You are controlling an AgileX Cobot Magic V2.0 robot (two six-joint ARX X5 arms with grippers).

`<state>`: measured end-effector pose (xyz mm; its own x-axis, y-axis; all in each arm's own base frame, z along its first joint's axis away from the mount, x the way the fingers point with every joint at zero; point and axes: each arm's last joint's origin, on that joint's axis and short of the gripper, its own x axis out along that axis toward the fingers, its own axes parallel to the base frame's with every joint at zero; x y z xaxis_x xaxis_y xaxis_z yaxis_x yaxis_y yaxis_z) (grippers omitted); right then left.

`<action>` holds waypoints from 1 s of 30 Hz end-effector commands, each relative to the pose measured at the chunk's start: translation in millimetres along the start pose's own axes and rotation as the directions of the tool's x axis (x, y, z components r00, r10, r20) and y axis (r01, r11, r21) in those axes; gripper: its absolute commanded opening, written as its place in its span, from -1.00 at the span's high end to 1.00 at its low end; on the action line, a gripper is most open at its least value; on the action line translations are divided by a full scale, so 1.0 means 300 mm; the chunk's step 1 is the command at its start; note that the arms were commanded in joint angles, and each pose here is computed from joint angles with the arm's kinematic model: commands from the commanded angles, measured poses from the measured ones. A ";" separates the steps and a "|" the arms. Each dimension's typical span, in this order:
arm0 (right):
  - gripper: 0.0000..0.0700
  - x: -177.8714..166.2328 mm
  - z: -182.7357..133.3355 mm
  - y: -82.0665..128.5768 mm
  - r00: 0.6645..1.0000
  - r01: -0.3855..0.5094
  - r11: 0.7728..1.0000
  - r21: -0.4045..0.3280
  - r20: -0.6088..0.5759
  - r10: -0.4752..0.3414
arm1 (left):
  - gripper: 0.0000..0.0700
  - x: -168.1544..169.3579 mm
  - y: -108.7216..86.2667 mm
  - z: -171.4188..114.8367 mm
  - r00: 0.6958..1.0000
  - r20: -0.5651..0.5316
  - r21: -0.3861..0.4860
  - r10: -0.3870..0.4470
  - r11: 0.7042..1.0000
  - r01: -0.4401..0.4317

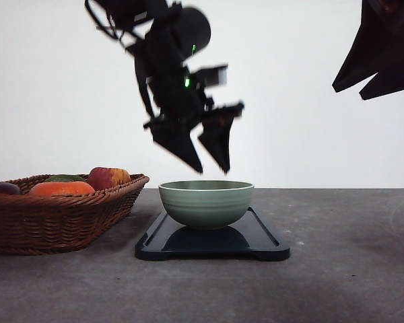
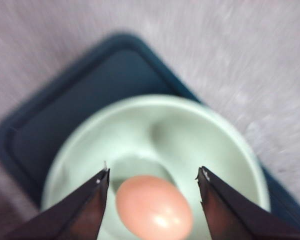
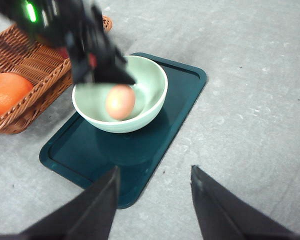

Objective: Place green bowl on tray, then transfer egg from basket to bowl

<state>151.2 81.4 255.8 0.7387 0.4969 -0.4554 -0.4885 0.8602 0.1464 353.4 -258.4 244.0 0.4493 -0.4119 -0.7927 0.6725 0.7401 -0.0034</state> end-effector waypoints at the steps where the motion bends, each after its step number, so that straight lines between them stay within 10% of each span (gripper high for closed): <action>1: 0.21 0.003 0.008 0.003 1.000 -0.002 1.000 0.009 0.007 0.002 | -0.02 -0.016 -0.006 0.024 1.000 -0.013 0.006 -0.006 1.000 0.006; 7: 0.21 0.003 0.005 0.003 1.000 -0.001 1.000 0.010 -0.002 0.001 | -0.01 -0.132 0.022 0.033 1.000 0.023 -0.147 -0.015 0.989 0.019; 14: 0.21 0.003 -0.002 0.002 1.000 0.002 1.000 0.011 -0.024 -0.002 | -0.01 -0.284 0.016 -0.027 0.983 0.182 -0.134 -0.022 0.990 0.047; 30: 0.21 0.003 -0.004 0.002 1.000 0.000 1.000 0.012 -0.029 0.001 | -0.01 -0.510 0.009 -0.416 0.965 0.257 -0.209 0.041 0.978 0.015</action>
<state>149.9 80.7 253.1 0.7257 0.4895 -0.4836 -0.4838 0.8627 0.1472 214.5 -127.9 289.1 0.6095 -0.5006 -0.6147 0.5496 0.8257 -0.1274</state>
